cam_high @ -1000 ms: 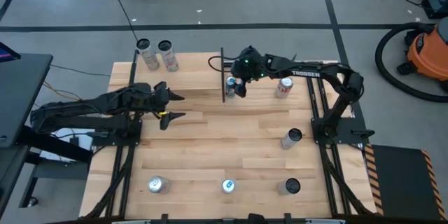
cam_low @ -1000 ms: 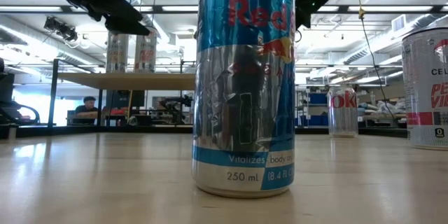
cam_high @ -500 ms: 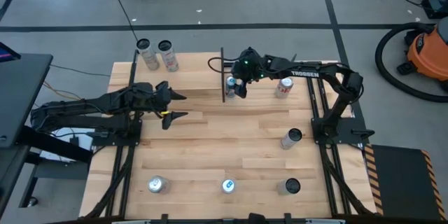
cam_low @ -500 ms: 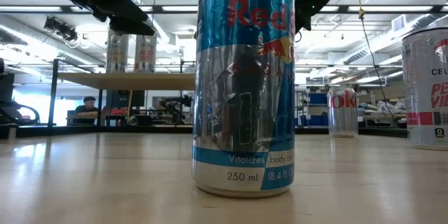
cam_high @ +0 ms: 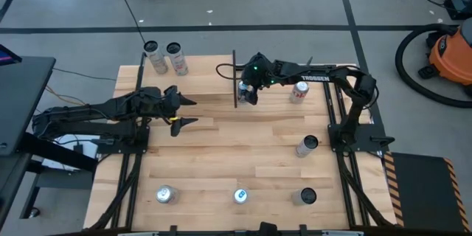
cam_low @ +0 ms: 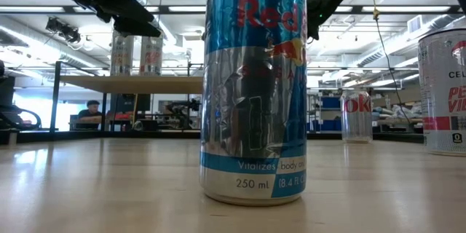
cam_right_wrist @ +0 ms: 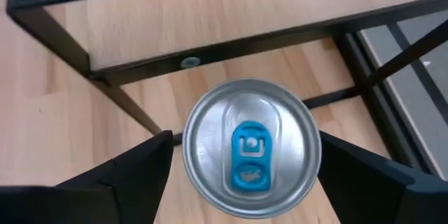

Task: Place canned beverage on shelf
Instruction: Put the top blue soda can on the shelf

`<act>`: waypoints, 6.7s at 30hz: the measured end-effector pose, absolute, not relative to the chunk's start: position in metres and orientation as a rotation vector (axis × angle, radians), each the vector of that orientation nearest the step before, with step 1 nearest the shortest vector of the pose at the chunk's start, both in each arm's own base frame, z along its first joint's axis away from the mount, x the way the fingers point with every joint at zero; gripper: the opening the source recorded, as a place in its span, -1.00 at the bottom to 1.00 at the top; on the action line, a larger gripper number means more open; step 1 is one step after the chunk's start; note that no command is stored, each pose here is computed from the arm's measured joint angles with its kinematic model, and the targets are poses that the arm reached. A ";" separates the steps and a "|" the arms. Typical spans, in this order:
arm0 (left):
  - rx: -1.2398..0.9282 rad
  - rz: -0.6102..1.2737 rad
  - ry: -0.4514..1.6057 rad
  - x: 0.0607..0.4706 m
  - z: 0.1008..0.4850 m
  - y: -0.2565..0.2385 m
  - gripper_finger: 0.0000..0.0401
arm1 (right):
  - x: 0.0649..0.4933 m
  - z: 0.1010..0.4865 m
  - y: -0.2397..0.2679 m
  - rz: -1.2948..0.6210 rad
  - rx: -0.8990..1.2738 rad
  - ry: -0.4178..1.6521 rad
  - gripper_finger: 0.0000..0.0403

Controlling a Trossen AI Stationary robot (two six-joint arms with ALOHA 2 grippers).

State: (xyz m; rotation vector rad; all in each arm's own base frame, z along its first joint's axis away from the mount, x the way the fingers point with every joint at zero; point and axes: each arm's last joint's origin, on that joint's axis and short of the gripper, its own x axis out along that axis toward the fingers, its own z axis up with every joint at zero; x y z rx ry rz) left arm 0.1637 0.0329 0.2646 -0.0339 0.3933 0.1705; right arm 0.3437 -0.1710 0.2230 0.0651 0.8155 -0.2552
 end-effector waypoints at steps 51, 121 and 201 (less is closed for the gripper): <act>-0.034 0.170 0.407 0.163 0.263 0.033 0.55 | 0.341 0.425 -0.178 -0.579 -0.185 0.613 0.20; -0.016 0.167 0.410 0.163 0.263 0.033 0.55 | 0.426 0.373 -0.198 -0.205 -0.126 0.627 0.23; -0.043 0.170 0.437 0.162 0.261 0.032 0.55 | 0.408 0.385 -0.191 -0.302 -0.089 0.754 0.13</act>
